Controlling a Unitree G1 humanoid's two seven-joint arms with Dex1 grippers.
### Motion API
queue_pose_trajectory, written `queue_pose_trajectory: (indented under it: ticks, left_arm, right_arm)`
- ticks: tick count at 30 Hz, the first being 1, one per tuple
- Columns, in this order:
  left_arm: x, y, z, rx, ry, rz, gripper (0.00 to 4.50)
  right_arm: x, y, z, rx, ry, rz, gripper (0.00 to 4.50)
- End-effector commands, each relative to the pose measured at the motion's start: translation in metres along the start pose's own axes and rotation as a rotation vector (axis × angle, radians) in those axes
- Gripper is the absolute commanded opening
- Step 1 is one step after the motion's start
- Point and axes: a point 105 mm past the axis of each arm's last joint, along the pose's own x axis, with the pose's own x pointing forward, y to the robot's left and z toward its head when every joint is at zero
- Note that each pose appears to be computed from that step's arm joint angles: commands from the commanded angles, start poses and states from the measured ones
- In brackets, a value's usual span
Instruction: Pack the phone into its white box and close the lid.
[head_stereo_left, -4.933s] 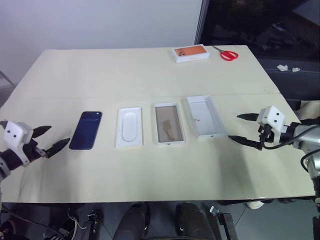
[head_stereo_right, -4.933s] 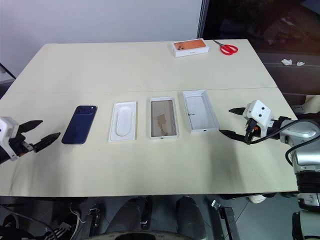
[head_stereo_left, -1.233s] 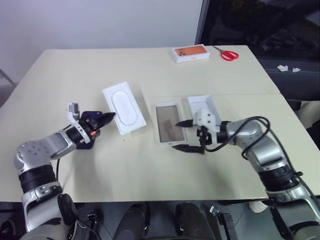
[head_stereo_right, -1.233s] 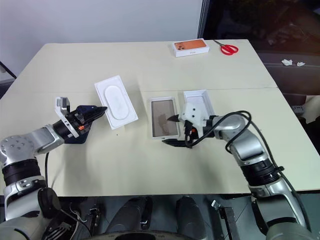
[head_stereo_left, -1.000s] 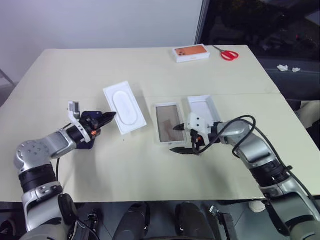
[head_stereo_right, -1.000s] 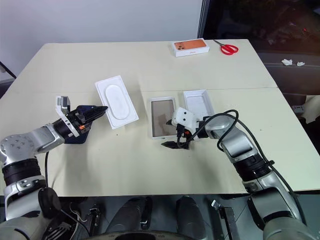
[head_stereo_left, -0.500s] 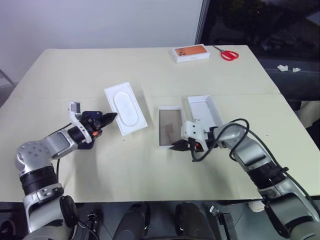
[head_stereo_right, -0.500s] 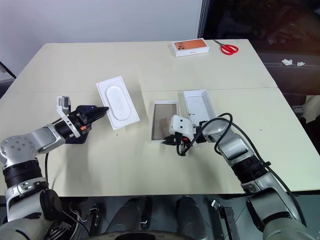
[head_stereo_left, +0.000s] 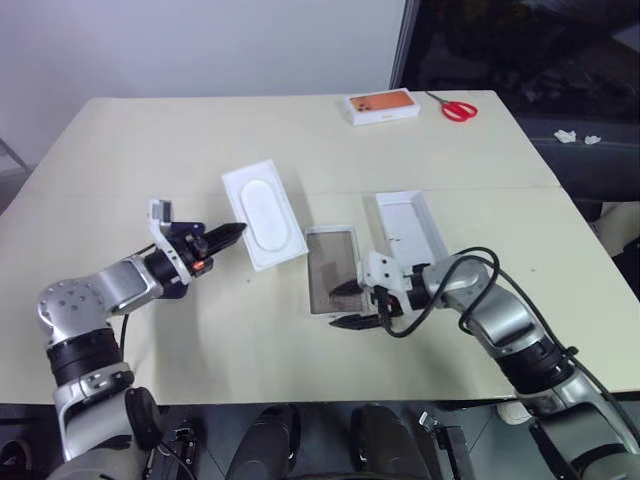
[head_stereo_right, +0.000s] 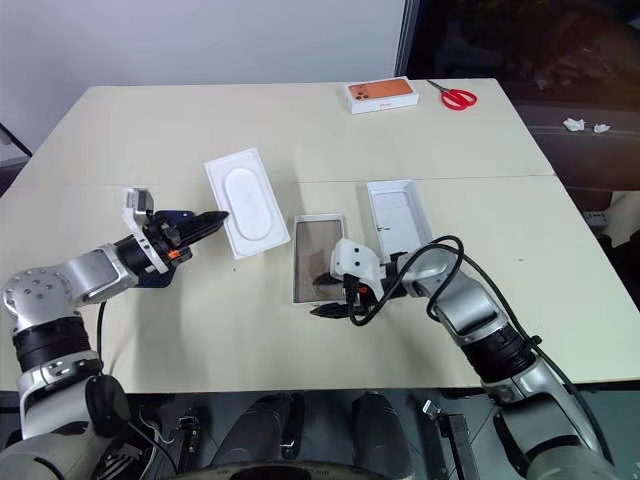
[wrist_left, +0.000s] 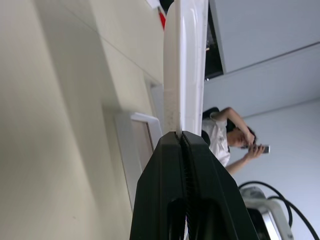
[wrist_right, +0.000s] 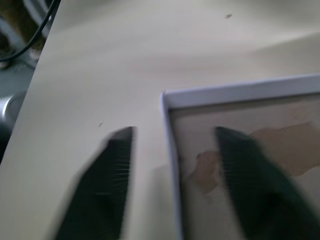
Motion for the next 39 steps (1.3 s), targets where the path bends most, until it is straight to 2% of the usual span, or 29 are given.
queue_pose_trajectory:
  ticks: [1,4,7,10,17,23,26,30,35,39]
  left_arm:
    - [0.007,-0.019,-0.006,0.024,0.024,-0.069,0.00]
    - [0.012,-0.022,-0.020,0.012,0.062,-0.090,0.00]
    - [0.021,-0.020,-0.037,-0.006,0.104,-0.083,0.00]
    - [0.030,-0.013,-0.053,-0.033,0.157,-0.047,0.00]
    - [0.044,-0.008,-0.070,-0.051,0.231,-0.027,0.00]
    - [0.047,-0.005,-0.070,-0.068,0.232,-0.025,0.00]
    - [0.047,-0.002,-0.068,-0.054,0.232,-0.007,0.94]
    - [0.047,-0.005,-0.069,-0.044,0.246,-0.018,2.95]
    - [0.045,-0.006,-0.061,-0.017,0.233,-0.015,2.95]
    - [0.039,-0.005,-0.047,0.099,0.203,0.019,2.95]
  right_arm:
    - [-0.026,-0.012,0.027,-0.035,-0.074,-0.056,4.01]
    - [-0.055,-0.024,0.027,-0.023,-0.080,-0.127,4.01]
    - [-0.084,-0.033,0.016,-0.012,-0.060,-0.193,4.01]
    - [-0.098,-0.037,0.004,-0.031,-0.010,-0.238,4.01]
    - [-0.093,-0.041,0.004,-0.051,-0.016,-0.254,4.01]
    - [-0.090,-0.042,0.004,-0.065,-0.021,-0.266,4.01]
    - [-0.088,-0.041,0.004,-0.069,-0.022,-0.266,4.09]
    - [-0.083,-0.041,0.009,-0.080,-0.039,-0.261,4.09]
    - [-0.074,-0.046,0.022,-0.093,-0.089,-0.267,4.09]
    - [-0.060,-0.057,0.036,-0.112,-0.136,-0.309,4.09]
